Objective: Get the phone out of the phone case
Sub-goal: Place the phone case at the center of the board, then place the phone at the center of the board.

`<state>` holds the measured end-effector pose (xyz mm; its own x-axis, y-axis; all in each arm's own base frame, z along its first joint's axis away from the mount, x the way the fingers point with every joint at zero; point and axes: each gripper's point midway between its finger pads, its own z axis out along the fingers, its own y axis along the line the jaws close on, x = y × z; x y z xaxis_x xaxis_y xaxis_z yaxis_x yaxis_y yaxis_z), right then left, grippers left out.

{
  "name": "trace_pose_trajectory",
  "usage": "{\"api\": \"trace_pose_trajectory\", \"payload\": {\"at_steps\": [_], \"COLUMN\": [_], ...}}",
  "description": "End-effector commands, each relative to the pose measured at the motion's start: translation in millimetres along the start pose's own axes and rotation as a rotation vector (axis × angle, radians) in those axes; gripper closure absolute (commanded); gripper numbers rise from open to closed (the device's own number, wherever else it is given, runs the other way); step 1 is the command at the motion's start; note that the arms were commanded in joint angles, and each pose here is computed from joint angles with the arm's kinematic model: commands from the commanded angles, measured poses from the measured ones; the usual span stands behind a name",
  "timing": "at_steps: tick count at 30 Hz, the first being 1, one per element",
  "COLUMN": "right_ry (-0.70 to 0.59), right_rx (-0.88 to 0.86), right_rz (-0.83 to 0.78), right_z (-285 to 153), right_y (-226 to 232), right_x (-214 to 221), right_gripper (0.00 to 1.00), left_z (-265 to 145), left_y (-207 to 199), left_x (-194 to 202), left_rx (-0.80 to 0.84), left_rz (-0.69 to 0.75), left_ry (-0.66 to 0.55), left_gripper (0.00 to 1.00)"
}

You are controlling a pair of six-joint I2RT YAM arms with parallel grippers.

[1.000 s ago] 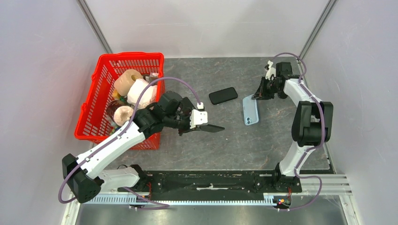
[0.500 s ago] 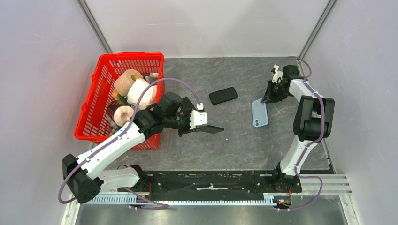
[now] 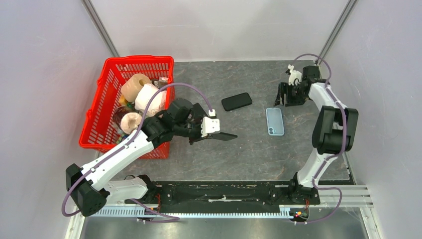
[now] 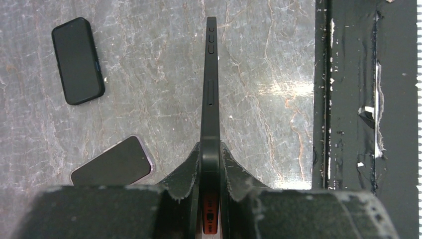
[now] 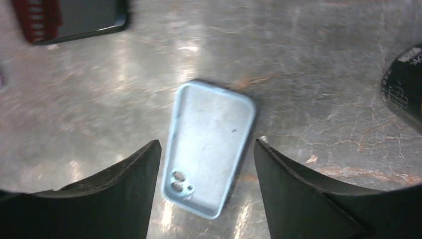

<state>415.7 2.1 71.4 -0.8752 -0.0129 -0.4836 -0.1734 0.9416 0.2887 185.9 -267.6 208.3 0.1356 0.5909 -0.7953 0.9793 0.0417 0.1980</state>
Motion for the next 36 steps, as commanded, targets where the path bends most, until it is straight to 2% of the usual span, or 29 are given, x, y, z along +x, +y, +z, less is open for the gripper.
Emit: {"api": "trace_pose_trajectory", "payload": {"at_steps": [1,4,8,15,21,30,33,36], "right_ry": [-0.175,-0.188,-0.169,-0.178,-0.118,-0.030,0.000,0.030], "right_rx": [-0.262,-0.391,-0.482,-0.644,-0.742,-0.764,-0.767,-0.799], "right_rz": [-0.268,-0.462,-0.680,-0.828,-0.878,-0.948,-0.952,-0.939], "right_z": [-76,-111,-144,-183,-176,-146,-133,-128], "right_y": [74,124,185,251,279,307,310,314], "right_x": [-25,-2,37,68,89,109,115,120], "right_gripper": [0.22,0.19,0.18,0.17,0.18,0.21,0.29,0.52], "left_z": [-3,2,8,16,20,26,27,29], "left_y": [19,21,21,8,12,10,5,4], "left_x": [-24,-25,-34,-54,-64,-77,-77,-75], "left_rx": [-0.075,-0.057,-0.020,0.094,0.097,0.151,0.177,0.181], "left_rz": [0.039,0.032,0.015,-0.039,-0.094,-0.142,-0.148,-0.150], "left_ry": [-0.078,-0.081,-0.101,-0.187,-0.227,-0.268,-0.275,-0.276], "left_gripper": [0.98,0.98,0.98,0.98,0.98,0.98,0.98,0.98]}}
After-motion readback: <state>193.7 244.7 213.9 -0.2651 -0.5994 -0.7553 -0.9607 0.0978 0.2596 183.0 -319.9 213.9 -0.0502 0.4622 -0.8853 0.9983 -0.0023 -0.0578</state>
